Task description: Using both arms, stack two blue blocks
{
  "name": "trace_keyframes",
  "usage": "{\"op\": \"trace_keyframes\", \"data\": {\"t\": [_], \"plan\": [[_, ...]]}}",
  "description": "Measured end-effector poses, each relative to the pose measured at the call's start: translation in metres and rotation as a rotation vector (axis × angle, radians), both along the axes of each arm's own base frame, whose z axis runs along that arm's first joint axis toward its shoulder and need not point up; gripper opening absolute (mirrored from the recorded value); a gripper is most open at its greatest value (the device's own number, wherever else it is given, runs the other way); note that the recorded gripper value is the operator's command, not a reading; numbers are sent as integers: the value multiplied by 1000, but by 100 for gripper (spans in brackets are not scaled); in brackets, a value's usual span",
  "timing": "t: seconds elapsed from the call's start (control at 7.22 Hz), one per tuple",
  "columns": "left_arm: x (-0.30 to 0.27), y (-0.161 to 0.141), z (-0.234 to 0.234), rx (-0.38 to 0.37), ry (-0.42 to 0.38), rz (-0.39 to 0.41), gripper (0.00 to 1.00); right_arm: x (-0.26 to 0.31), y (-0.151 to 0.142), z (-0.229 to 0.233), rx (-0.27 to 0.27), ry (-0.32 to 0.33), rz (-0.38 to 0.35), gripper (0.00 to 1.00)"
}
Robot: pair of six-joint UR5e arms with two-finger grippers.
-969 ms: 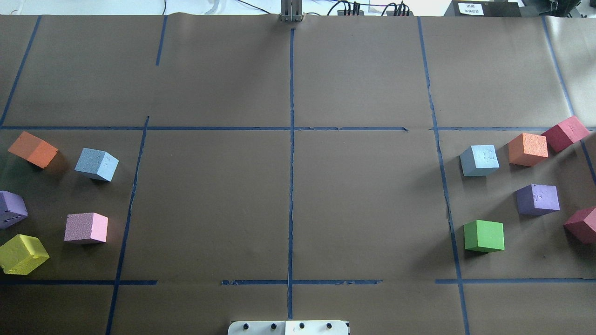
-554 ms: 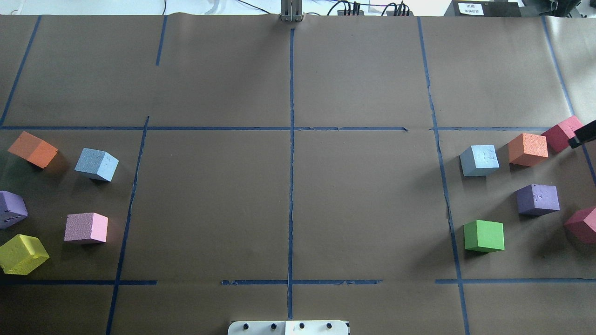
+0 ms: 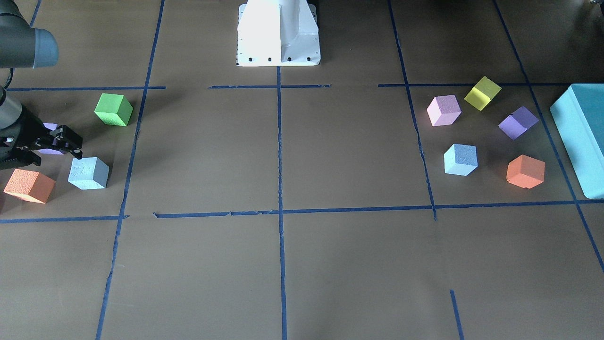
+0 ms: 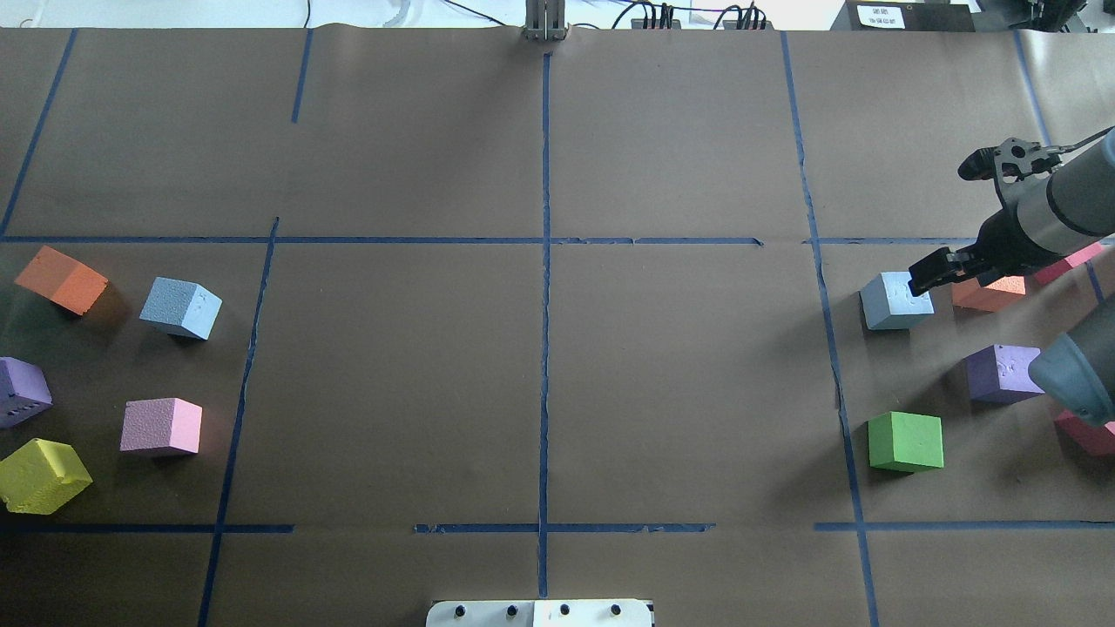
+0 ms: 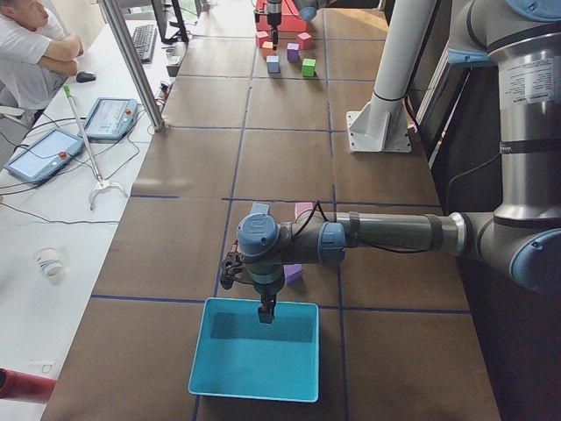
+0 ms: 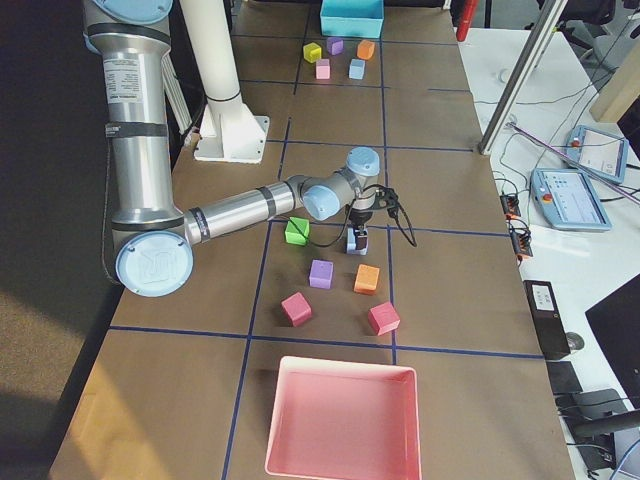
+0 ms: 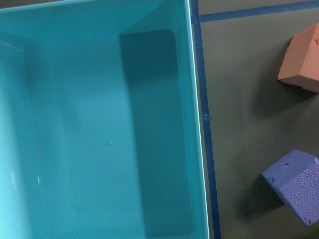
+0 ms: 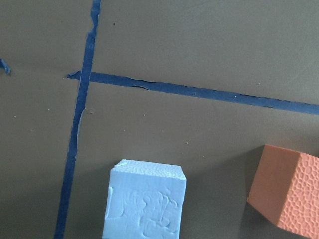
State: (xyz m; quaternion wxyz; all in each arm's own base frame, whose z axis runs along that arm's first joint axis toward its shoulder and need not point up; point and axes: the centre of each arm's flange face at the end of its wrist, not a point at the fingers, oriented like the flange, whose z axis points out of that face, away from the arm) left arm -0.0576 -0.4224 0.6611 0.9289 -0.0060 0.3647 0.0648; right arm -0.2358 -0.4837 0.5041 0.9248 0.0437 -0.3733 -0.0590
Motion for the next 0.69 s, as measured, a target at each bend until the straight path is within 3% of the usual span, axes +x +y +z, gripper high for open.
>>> {"op": "trace_keyframes", "data": {"t": [0.69], "plan": [[0,0,0,-3,0,-1,100,-34,-3,4,0,18,-38,100]]}}
